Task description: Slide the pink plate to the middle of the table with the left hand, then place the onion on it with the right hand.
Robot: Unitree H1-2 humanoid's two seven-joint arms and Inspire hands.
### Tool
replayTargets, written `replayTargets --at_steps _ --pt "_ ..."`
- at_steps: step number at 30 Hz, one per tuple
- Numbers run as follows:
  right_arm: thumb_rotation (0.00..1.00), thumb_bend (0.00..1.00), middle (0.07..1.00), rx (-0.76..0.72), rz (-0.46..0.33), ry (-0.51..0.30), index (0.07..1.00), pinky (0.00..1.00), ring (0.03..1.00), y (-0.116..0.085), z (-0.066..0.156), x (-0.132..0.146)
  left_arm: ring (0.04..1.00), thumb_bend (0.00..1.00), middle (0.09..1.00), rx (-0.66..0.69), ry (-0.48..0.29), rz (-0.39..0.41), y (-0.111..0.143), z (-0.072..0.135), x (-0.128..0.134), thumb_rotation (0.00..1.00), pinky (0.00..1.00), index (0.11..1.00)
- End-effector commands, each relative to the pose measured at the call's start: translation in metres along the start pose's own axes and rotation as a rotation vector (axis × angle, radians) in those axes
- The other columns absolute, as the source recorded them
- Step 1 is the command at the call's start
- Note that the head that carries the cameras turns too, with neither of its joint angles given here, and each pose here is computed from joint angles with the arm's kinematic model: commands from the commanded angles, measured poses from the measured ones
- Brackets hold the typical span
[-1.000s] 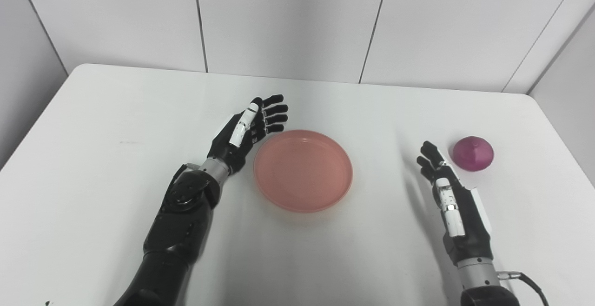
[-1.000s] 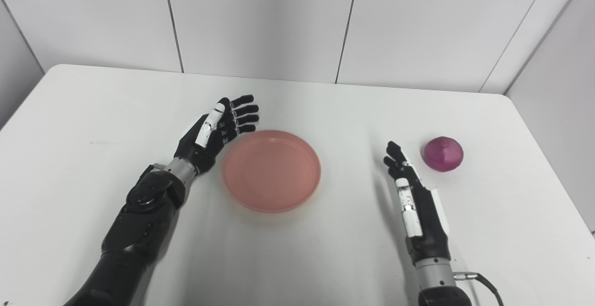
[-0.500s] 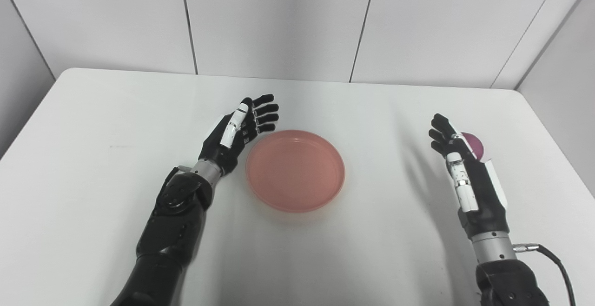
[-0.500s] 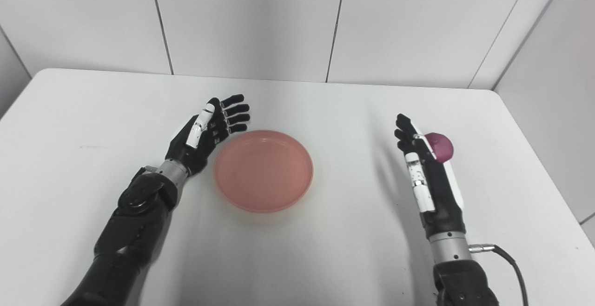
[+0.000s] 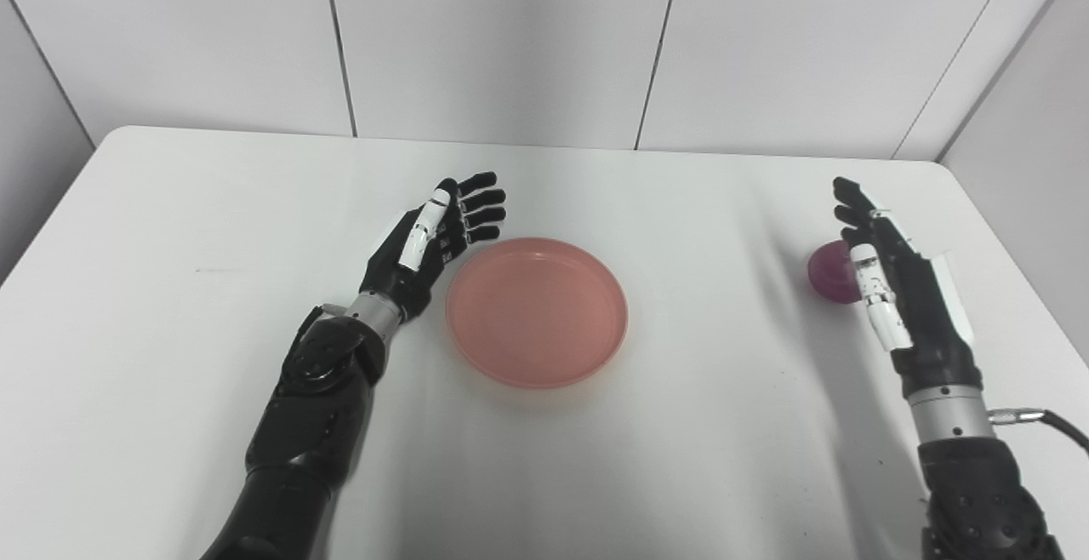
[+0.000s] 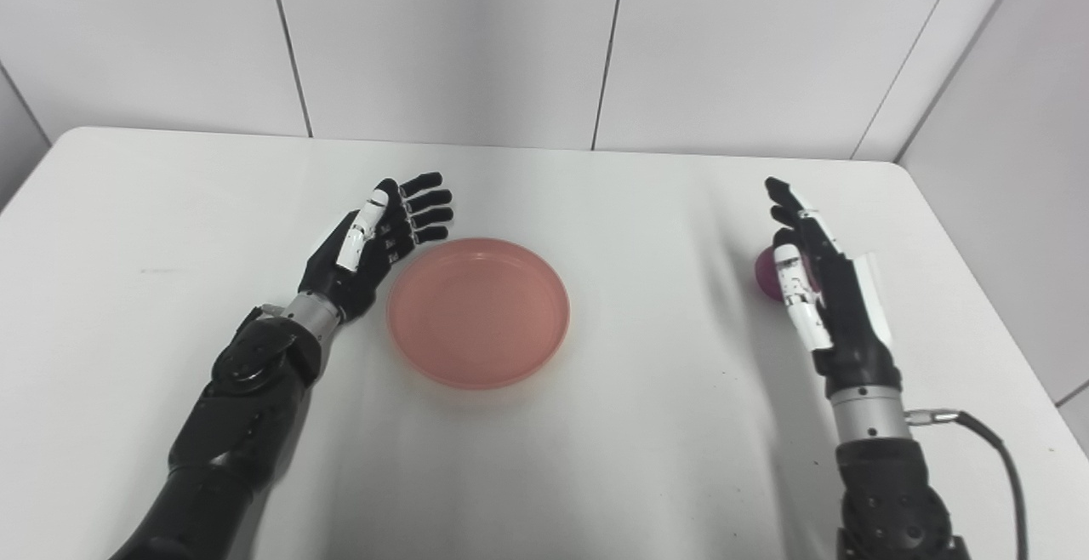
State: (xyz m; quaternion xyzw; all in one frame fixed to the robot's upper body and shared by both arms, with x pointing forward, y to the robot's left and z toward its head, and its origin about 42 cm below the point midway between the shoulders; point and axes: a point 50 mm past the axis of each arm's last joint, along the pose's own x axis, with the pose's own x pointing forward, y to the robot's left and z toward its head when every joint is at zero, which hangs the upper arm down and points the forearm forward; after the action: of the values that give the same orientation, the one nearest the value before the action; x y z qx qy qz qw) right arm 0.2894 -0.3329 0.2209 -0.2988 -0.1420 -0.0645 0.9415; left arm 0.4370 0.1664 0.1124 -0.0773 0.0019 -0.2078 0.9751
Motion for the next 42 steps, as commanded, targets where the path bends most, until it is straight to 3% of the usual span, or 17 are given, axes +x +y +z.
replayTargets --at_steps 1,8,12,19,24,27,32,42 --pt "1.0 0.39 0.889 -0.041 -0.051 -0.051 0.888 0.84 0.881 -0.015 0.009 0.012 0.811 0.41 0.815 -0.019 0.037 0.014 0.004 -0.004 -0.001 1.0 0.8 0.789" --pt "1.0 0.38 0.882 -0.162 -0.071 -0.024 0.886 0.83 0.859 -0.027 0.007 0.02 0.815 0.41 0.816 -0.012 0.037 0.008 0.008 -0.005 -0.001 1.0 0.8 0.794" --pt "0.92 0.36 0.877 -0.22 -0.067 -0.017 0.886 0.8 0.854 -0.032 0.007 0.026 0.814 0.41 0.816 -0.018 0.039 0.008 0.009 -0.006 0.0 1.0 0.8 0.791" --pt "0.66 0.46 0.861 -0.296 -0.074 0.038 0.864 0.75 0.831 -0.039 0.007 0.034 0.817 0.41 0.817 -0.017 0.037 0.004 0.008 -0.006 0.001 1.0 0.8 0.794" --pt "0.38 0.68 0.841 -0.363 -0.075 0.089 0.84 0.73 0.819 -0.041 0.01 0.038 0.815 0.41 0.814 -0.021 0.034 0.005 0.008 -0.006 0.001 1.0 0.8 0.792" --pt "0.3 0.75 0.838 -0.383 -0.068 0.109 0.837 0.72 0.814 -0.042 0.011 0.039 0.814 0.42 0.816 -0.02 0.034 0.002 0.009 -0.007 0.001 1.0 0.8 0.794" --pt "0.24 0.82 0.835 -0.42 -0.051 0.129 0.838 0.71 0.811 -0.046 0.006 0.044 0.815 0.41 0.814 -0.025 0.032 0.005 0.01 -0.007 0.0 1.0 0.8 0.793" --pt "0.27 0.94 0.832 -0.453 -0.019 0.152 0.833 0.71 0.799 -0.045 -0.003 0.049 0.816 0.41 0.817 -0.029 0.036 0.008 0.01 -0.008 0.0 1.0 0.8 0.795"
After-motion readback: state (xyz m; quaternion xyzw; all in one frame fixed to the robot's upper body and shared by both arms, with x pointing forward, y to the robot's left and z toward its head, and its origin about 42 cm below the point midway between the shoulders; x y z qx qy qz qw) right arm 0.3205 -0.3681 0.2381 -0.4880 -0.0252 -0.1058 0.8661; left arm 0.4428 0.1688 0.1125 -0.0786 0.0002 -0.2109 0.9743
